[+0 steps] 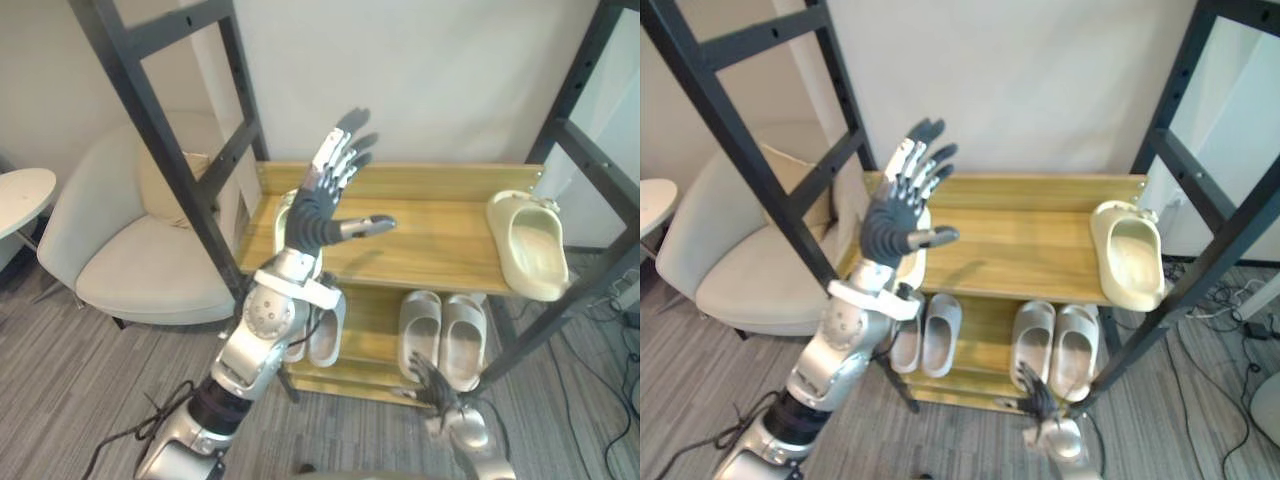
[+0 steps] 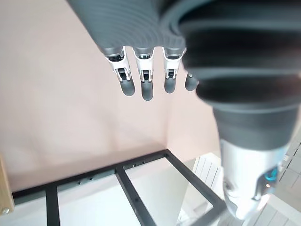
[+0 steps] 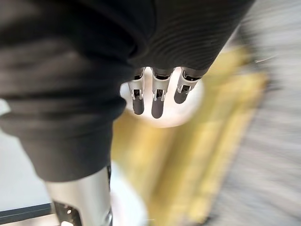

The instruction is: Organize the slippers on the shoe rack

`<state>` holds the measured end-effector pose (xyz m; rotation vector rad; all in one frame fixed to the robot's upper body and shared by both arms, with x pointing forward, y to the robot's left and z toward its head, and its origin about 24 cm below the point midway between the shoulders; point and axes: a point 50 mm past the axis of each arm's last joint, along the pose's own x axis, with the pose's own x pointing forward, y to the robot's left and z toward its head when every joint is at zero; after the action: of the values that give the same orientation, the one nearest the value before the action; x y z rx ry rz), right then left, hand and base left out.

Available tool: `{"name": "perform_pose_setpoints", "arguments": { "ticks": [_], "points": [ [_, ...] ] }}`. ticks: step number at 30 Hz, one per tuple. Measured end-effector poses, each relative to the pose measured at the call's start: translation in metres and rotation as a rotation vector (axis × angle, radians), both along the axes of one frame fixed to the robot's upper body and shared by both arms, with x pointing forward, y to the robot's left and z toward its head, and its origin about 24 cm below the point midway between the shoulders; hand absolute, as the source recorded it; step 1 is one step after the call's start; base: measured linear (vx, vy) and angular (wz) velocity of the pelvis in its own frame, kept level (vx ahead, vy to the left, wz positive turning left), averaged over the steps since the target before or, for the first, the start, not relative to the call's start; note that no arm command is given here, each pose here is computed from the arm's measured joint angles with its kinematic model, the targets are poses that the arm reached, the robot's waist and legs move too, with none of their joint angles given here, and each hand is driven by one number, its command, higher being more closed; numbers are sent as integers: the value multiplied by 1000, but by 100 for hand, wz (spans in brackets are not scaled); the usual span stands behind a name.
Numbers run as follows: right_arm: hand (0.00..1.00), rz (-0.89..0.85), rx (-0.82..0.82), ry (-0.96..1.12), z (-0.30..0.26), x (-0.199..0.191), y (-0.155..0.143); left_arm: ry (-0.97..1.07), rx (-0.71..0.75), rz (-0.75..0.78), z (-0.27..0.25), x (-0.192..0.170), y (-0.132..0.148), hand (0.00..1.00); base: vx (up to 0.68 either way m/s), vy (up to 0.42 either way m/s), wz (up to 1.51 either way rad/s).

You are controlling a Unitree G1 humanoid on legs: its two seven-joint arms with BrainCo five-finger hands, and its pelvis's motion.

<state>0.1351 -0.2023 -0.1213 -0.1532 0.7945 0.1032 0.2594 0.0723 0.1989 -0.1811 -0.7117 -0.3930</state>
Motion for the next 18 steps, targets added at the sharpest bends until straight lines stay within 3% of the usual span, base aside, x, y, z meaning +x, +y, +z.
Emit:
{"name": "perform_pose_setpoints", "arguments": {
  "ticks": [7,18],
  "points": [
    [0,93,159,-198,26,41,66,-1,57,58,5,20,-3,0,5,0,0],
    [0,80,143,-178,22,35,63,82,145,278,-9,47,26,0,17,6,-2]
  ]
}}
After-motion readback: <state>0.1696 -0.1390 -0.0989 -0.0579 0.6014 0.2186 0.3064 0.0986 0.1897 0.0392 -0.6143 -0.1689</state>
